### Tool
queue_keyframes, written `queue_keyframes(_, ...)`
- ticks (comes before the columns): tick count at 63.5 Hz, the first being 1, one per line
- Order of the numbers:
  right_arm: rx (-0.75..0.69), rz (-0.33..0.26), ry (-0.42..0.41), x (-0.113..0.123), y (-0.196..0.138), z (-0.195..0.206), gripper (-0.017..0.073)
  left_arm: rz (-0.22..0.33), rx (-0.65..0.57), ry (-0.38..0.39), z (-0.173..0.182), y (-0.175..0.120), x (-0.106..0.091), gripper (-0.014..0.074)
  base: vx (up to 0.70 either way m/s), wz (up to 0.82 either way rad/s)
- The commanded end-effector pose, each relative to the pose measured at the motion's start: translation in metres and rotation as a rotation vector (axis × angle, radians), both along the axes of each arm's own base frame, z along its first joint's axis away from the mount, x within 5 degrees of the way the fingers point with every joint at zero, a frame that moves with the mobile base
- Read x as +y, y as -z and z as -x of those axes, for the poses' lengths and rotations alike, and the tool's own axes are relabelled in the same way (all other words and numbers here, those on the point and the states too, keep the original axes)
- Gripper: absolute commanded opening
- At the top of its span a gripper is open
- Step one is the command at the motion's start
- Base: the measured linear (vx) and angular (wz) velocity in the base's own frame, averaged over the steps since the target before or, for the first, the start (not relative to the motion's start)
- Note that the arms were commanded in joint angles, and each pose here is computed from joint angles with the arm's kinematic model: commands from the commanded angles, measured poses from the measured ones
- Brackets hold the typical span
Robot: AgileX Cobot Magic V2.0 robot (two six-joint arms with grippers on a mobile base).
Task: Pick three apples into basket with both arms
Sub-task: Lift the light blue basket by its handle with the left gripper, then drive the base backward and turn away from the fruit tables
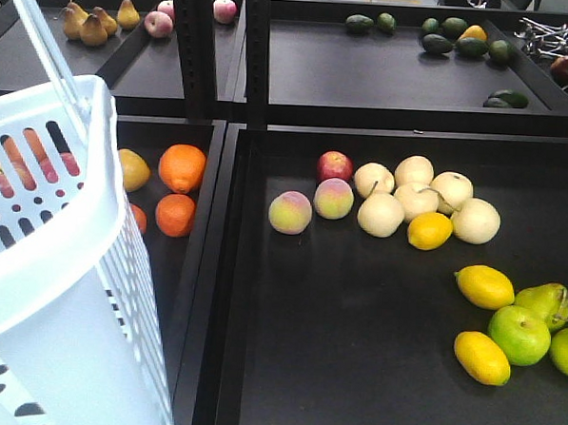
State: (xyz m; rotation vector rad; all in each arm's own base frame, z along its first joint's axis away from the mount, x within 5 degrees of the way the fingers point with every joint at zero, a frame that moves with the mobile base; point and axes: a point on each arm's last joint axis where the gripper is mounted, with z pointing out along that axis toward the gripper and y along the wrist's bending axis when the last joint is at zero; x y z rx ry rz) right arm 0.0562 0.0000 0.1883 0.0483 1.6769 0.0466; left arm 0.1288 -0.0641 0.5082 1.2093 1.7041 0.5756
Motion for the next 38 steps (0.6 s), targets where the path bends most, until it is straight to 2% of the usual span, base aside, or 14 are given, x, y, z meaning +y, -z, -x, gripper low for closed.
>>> queue_keyframes(1,-0.074,0.012,0.002,-0.0001,-0.0028,-0.0001,-0.0009,0.048,-0.103,0.016,0.0018,-0.0143,0.0021,-0.0008,0.0,0.0)
queue_keyframes(38,-0.074,0.012,0.002,-0.0001,-0.0028,-0.0001,-0.0009,0.048,-0.103,0.016,0.0018,-0.0143,0.0021,-0.0008,0.0,0.0)
